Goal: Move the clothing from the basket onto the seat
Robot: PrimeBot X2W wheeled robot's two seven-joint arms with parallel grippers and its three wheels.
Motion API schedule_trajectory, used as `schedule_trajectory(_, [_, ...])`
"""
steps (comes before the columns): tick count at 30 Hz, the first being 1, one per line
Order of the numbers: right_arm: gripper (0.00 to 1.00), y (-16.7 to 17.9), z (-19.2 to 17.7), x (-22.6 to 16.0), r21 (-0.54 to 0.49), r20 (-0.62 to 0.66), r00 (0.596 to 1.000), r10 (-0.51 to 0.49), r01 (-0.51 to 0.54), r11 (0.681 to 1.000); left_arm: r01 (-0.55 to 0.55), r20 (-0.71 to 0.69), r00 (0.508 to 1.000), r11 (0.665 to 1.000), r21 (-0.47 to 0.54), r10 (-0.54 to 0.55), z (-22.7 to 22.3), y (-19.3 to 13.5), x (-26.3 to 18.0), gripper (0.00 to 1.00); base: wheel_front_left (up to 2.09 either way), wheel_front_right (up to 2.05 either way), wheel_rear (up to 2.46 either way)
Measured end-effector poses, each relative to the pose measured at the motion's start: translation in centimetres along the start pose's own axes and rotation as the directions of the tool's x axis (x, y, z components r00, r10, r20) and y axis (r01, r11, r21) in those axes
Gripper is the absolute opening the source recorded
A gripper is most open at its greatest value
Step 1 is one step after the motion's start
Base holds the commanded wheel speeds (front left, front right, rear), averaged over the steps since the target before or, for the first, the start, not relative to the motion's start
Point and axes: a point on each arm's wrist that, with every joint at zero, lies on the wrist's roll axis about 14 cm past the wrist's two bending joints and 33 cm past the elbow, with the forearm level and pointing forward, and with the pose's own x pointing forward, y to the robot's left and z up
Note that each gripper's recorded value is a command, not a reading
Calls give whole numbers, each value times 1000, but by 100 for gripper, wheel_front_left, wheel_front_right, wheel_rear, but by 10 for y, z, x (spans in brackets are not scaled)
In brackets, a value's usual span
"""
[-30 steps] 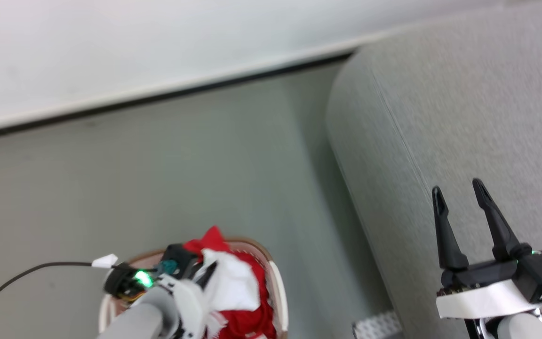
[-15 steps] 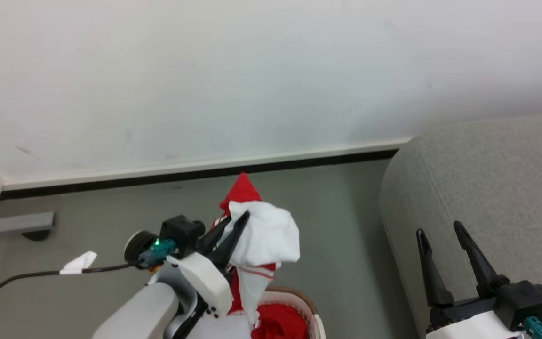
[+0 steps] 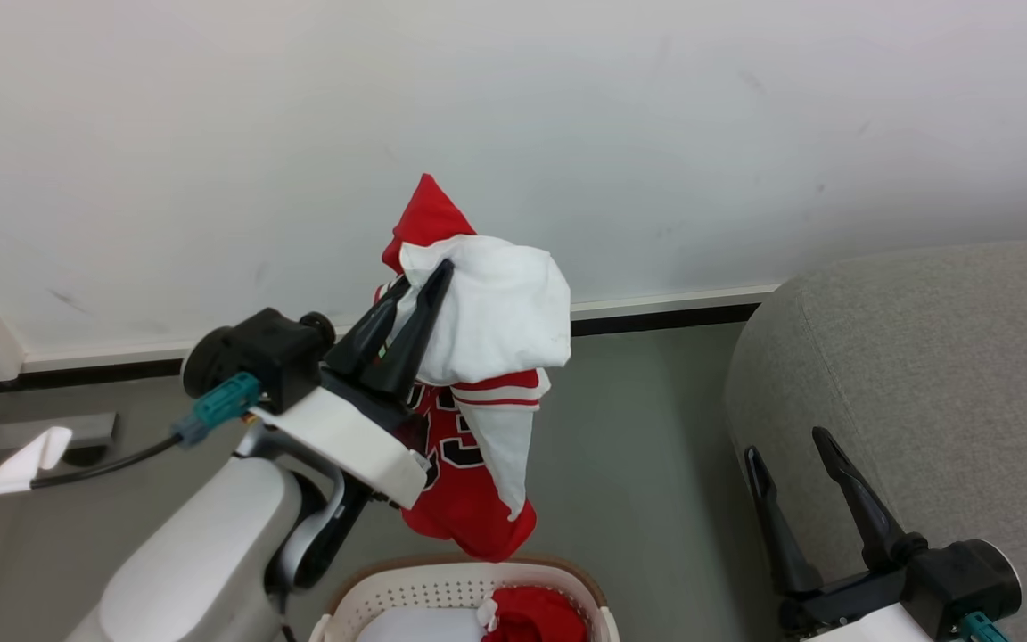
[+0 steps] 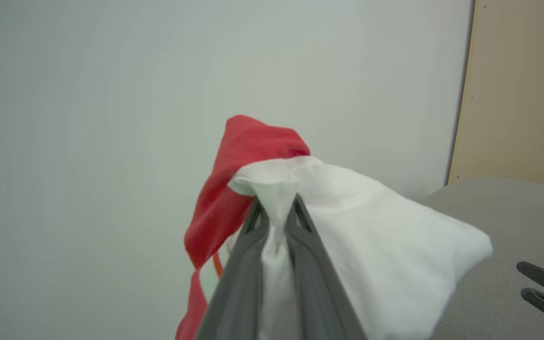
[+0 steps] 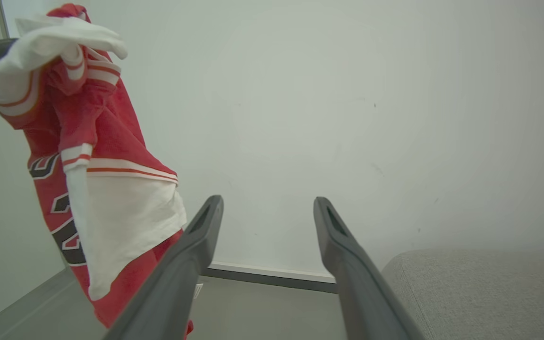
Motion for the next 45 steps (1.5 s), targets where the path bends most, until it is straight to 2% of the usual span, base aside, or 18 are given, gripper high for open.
schedule_trajectory(9, [100,16,-4,1,11,-11,999,48,-48,999,2,2,1000,1000,-4,-2,6,-2,-2,0,0,0,0])
schedule_trajectory(12, [100,40,-7,3,25,-19,993,120,-119,993,-1,-7,1000,1000,-6,1,4,-2,-4,0,0,0,0])
schedule_trajectory(16, [100,87,-16,5,53,-43,963,266,-264,963,5,-16,1000,1000,-11,-5,3,-6,-7,0,0,0,0])
schedule_trajectory(20, [100,111,-31,6,52,-92,930,357,-354,934,32,-41,999,999,-19,-33,-1,-16,-12,0,0,0,0])
schedule_trajectory(30, [100,147,-66,13,55,-208,856,474,-474,879,82,-62,994,995,-49,-85,1,-50,-31,0,0,0,0])
schedule_trajectory(37, [100,168,-63,18,42,-203,824,528,-532,846,87,-84,992,994,-68,-93,0,-68,-51,0,0,0,0])
schedule_trajectory(38, [96,171,-63,19,42,-201,821,534,-538,842,86,-89,992,994,-71,-92,0,-69,-54,0,0,0,0])
schedule_trajectory(39, [39,173,-62,19,42,-199,819,539,-542,839,84,-90,992,994,-71,-91,0,-70,-56,0,0,0,0])
schedule_trajectory(40, [0,174,-61,19,42,-196,817,543,-546,837,81,-91,992,994,-70,-87,0,-70,-58,0,0,0,0])
schedule_trajectory(45, [0,178,-58,20,49,-187,813,551,-552,832,57,-94,994,996,-66,-63,1,-64,-61,0,0,0,0])
